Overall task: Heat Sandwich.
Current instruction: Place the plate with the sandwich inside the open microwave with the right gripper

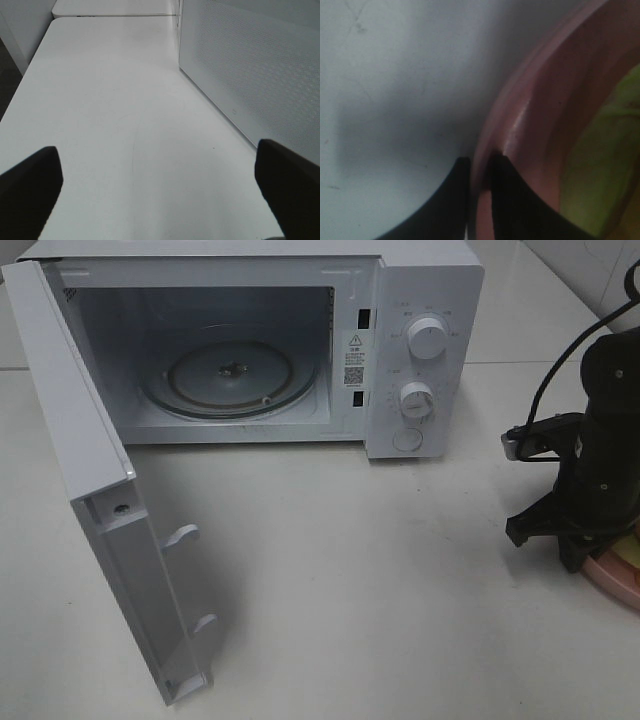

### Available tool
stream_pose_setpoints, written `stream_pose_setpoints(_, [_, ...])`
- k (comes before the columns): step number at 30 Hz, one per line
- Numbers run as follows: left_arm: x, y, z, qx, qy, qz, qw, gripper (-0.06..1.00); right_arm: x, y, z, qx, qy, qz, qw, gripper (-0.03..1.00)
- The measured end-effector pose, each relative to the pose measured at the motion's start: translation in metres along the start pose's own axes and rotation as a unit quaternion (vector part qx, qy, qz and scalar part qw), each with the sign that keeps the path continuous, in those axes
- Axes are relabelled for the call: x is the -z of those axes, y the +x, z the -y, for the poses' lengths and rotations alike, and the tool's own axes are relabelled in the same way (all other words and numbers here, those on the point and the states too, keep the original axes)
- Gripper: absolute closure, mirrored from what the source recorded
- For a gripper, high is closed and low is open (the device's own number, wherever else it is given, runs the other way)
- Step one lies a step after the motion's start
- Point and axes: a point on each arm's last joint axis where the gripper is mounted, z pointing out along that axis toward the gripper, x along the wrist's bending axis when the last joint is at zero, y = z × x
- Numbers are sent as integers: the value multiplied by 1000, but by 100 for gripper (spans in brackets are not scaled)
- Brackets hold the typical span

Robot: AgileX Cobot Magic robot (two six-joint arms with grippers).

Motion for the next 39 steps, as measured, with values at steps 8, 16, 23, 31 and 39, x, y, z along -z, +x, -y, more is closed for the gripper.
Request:
stream_pose_setpoints(8, [0,0,0,0,0,0,1000,-5,5,11,3,13,15,56,998,90])
stream_pose_setpoints(16, [0,0,0,0,0,0,1000,-5,15,24,6,31,20,87,996,91])
stream_pose_setpoints(23, [0,0,0,0,0,0,1000,-5,26,34,10,42,21,96,994,91])
stream_pose_setpoints(31, [0,0,0,0,0,0,1000,-5,45,48,19,66,19,110,992,91])
stream_pose_setpoints(39, [0,0,0,0,0,0,1000,-5,52,65,37,100,21,118,988,91])
